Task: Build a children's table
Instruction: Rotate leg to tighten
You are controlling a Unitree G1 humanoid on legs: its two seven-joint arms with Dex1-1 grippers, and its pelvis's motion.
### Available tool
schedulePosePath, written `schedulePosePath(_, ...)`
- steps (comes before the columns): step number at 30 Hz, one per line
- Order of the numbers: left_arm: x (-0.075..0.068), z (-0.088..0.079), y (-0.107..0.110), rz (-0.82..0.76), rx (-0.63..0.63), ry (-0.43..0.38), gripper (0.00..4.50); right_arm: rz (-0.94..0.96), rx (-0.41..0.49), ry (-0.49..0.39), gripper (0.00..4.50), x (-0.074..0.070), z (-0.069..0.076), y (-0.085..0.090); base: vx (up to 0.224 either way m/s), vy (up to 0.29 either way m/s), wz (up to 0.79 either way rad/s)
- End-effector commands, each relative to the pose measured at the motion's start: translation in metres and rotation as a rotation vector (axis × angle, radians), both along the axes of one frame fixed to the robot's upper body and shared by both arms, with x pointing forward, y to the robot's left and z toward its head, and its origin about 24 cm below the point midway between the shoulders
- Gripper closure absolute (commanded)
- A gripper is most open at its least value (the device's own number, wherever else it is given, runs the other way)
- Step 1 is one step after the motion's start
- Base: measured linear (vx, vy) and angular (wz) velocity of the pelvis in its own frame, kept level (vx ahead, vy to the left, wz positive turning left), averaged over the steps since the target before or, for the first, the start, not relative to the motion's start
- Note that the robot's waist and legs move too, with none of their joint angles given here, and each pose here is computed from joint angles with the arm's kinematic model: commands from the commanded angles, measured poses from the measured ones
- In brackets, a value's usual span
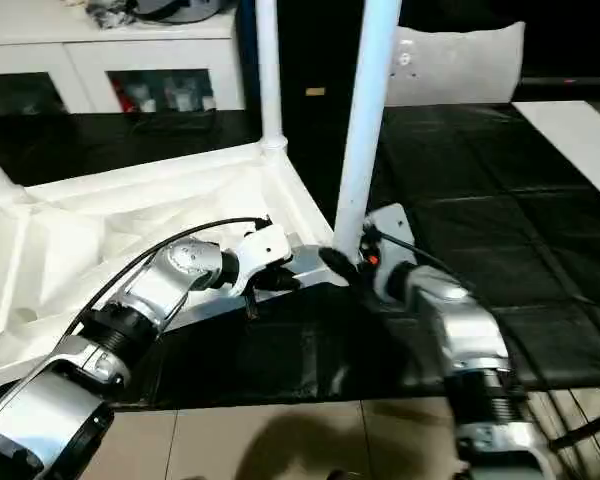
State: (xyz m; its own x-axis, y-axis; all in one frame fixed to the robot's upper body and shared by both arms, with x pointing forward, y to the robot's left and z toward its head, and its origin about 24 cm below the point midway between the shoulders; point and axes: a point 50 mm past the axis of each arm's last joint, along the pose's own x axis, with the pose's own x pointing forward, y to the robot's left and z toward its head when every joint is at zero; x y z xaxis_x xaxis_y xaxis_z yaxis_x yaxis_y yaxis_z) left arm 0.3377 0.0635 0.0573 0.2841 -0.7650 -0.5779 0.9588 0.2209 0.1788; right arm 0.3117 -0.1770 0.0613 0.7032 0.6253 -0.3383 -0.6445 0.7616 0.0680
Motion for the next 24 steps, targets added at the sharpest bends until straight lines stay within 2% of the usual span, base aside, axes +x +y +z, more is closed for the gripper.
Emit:
schedulePosePath(1,-0.006,-0.005,0.005,-0.076,0.036,0.001,4.5,0.117,0.008,0.026,0.63,-0.009,-0.004,0.001,0.0,0.0,0.0)
schedulePosePath(4,-0.014,-0.006,0.014,-0.191,0.051,0.004,4.5,0.219,-0.024,-0.032,0.37,-0.016,0.007,-0.021,0.0,0.0,0.0)
schedulePosePath(7,-0.018,-0.005,0.017,-0.261,0.052,-0.002,4.5,0.278,-0.017,-0.047,0.12,-0.019,0.014,-0.026,0.0,0.0,0.0)
schedulePosePath(10,-0.024,-0.005,0.02,-0.337,0.048,0.002,4.5,0.369,-0.017,-0.04,0.12,-0.025,0.017,-0.026,0.0,0.0,0.0)
schedulePosePath(11,-0.029,-0.005,0.023,-0.389,0.058,0.019,4.5,0.45,-0.025,-0.01,0.12,-0.031,0.018,-0.026,0.0,0.0,0.0)
schedulePosePath(15,-0.034,-0.005,0.027,-0.454,0.082,0.037,4.5,0.539,0.007,0.033,0.12,-0.035,0.019,-0.025,0.0,0.0,0.0)
schedulePosePath(17,-0.036,-0.005,0.029,-0.494,0.098,0.04,4.5,0.583,0.019,0.042,0.38,-0.037,0.019,-0.022,0.0,0.0,0.0)
schedulePosePath(24,-0.039,-0.002,0.028,-0.54,0.085,0.037,4.5,0.658,0.041,0.07,0.85,-0.042,0.016,-0.014,0.0,0.0,0.0)
